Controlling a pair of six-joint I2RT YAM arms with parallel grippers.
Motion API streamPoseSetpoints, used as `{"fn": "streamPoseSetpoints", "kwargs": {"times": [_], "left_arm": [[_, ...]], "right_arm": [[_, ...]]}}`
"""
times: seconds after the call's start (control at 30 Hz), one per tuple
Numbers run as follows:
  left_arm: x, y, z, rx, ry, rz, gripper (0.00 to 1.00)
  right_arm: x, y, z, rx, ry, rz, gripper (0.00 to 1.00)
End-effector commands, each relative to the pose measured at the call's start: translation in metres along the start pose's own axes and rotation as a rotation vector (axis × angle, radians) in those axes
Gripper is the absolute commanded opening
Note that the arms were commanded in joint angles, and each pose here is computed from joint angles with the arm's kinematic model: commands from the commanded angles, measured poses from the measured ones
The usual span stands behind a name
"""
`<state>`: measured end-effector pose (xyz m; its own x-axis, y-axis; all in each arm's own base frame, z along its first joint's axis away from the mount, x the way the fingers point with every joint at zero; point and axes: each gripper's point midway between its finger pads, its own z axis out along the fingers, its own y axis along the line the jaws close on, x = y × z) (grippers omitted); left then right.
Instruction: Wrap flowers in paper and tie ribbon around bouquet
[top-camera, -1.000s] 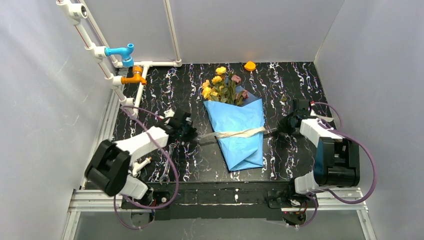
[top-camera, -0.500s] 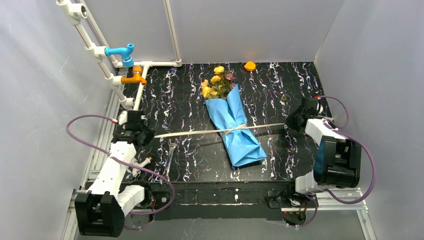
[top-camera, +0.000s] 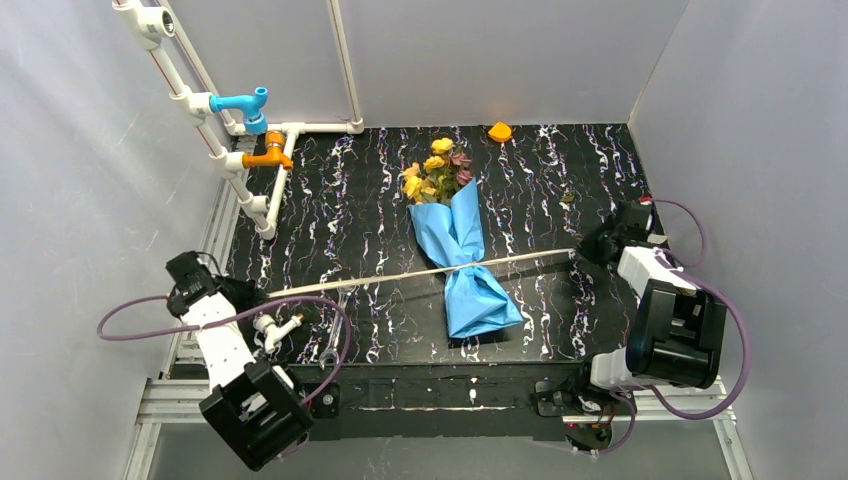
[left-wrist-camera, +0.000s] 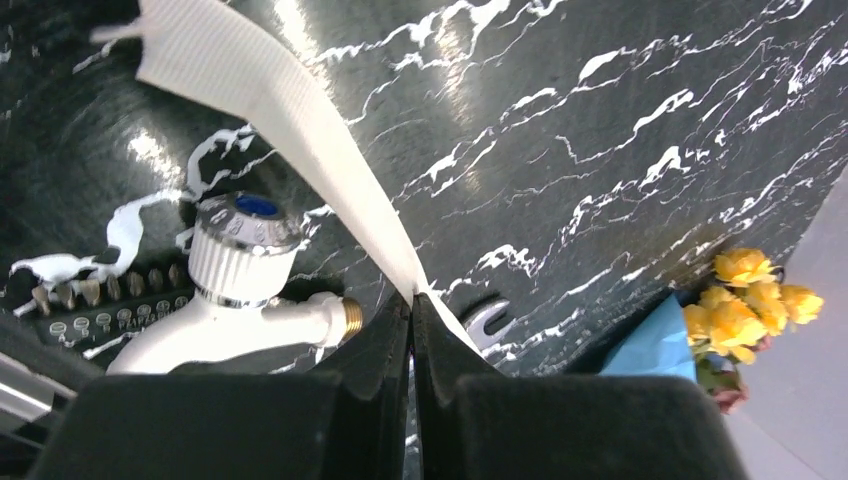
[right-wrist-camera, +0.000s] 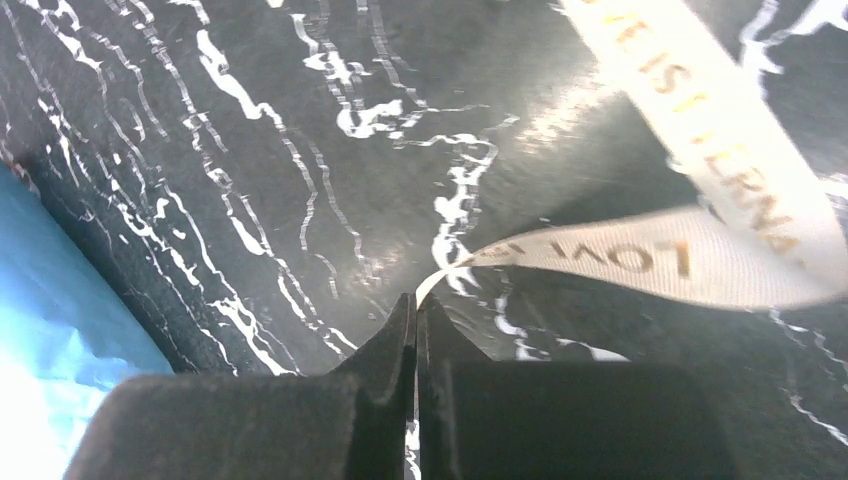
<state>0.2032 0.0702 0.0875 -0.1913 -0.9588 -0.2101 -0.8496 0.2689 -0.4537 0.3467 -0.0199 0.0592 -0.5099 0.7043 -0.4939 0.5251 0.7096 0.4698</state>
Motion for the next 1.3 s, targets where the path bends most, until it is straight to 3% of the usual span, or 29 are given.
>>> {"fn": "streamPoseSetpoints", "kwargs": {"times": [0.0, 0.3, 0.47, 0.5, 0.57, 0.63, 0.67, 0.77, 0.83, 0.93, 1.03, 1.1, 1.27], "left_arm": [[-0.025, 0.012, -0.001, -0.020, -0.042, -0.037, 0.00], [-0.041, 0.004, -0.002, 0.054, -0.071, -0.132, 0.00], [-0.033, -0.007, -0.006, 0.136, -0.091, -0.056, 0.00], [-0.028, -0.011, -0.008, 0.143, -0.091, -0.020, 0.06], [-0.017, -0.018, -0.014, 0.130, -0.086, 0.062, 0.29], [-0.007, -0.022, -0.023, 0.128, -0.088, 0.121, 0.48], [-0.002, -0.026, -0.027, 0.141, -0.087, 0.143, 0.57], [0.014, -0.033, -0.041, 0.183, -0.064, 0.189, 0.74], [0.026, -0.036, -0.047, 0.200, -0.037, 0.217, 0.78], [0.049, -0.044, -0.051, 0.231, 0.010, 0.293, 0.76], [0.076, -0.054, -0.051, 0.264, 0.070, 0.368, 0.71], [0.094, -0.065, -0.046, 0.308, 0.098, 0.433, 0.67], [0.146, -0.086, -0.036, 0.366, 0.207, 0.618, 0.64]], "right_arm": [[-0.063, -0.037, -0.003, 0.064, -0.214, 0.111, 0.01], [-0.073, -0.068, -0.018, 0.073, -0.248, 0.260, 0.01], [-0.063, -0.043, -0.017, -0.009, -0.205, 0.200, 0.01], [-0.060, -0.037, -0.016, -0.003, -0.193, 0.172, 0.01], [-0.054, -0.025, -0.018, 0.013, -0.187, 0.113, 0.24], [-0.047, -0.017, -0.021, 0.026, -0.179, 0.077, 0.58], [-0.044, -0.013, -0.023, 0.024, -0.176, 0.058, 0.69], [-0.036, 0.005, -0.034, -0.001, -0.166, -0.001, 0.84], [-0.029, 0.019, -0.043, -0.021, -0.163, -0.049, 0.88], [-0.007, 0.045, -0.056, -0.068, -0.157, -0.145, 0.87], [0.029, 0.070, -0.061, -0.140, -0.115, -0.203, 0.78], [0.055, 0.087, -0.059, -0.207, -0.082, -0.238, 0.66], [0.105, 0.122, -0.049, -0.293, -0.007, -0.308, 0.52]]}}
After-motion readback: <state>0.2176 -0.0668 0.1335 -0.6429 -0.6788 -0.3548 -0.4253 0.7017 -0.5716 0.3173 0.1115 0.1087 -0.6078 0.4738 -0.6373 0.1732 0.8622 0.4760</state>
